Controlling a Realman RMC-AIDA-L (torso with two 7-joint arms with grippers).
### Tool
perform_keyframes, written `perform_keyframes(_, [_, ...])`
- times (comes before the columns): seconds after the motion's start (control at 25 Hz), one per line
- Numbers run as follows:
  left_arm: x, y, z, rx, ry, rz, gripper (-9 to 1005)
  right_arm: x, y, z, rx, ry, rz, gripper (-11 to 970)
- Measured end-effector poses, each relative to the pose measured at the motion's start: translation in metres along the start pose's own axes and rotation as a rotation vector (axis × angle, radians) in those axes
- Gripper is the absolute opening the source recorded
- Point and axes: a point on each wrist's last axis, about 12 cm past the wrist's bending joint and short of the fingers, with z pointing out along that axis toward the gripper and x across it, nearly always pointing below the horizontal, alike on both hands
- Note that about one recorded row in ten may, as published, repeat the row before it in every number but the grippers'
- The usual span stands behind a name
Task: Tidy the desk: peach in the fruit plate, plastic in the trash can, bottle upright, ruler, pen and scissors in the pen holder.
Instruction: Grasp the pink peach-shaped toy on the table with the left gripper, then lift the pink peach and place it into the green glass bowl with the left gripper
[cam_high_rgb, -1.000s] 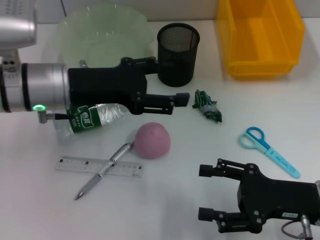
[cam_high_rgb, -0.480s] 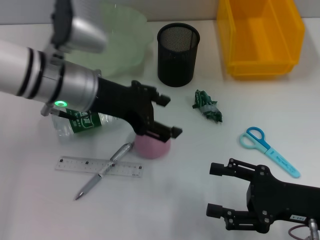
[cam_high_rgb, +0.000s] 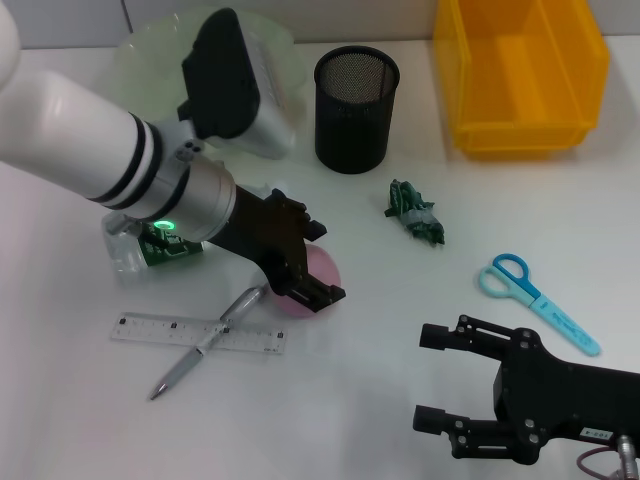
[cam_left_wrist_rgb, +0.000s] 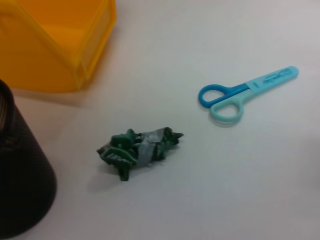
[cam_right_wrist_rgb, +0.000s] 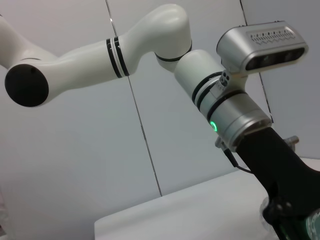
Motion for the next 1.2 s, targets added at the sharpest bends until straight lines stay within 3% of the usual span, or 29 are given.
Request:
perform_keyframes(0.8, [0.000, -0.003, 0.012, -0.028, 0.148, 0.043, 788, -0.005, -0.006, 0.004, -0.007, -0.004, -0.018, 823])
perform_keyframes(1.0, [0.000, -0.006, 0.013, -0.023, 0.152, 0.052, 604, -0.006, -0.006, 0.004, -0.008, -0.003, -0.019, 823])
perform_keyframes(1.2, [-0.003, -0.005, 0.011, -0.032, 0.132, 0.036, 512, -0.005, -0.006, 0.003, -0.005, -0.004, -0.018, 824])
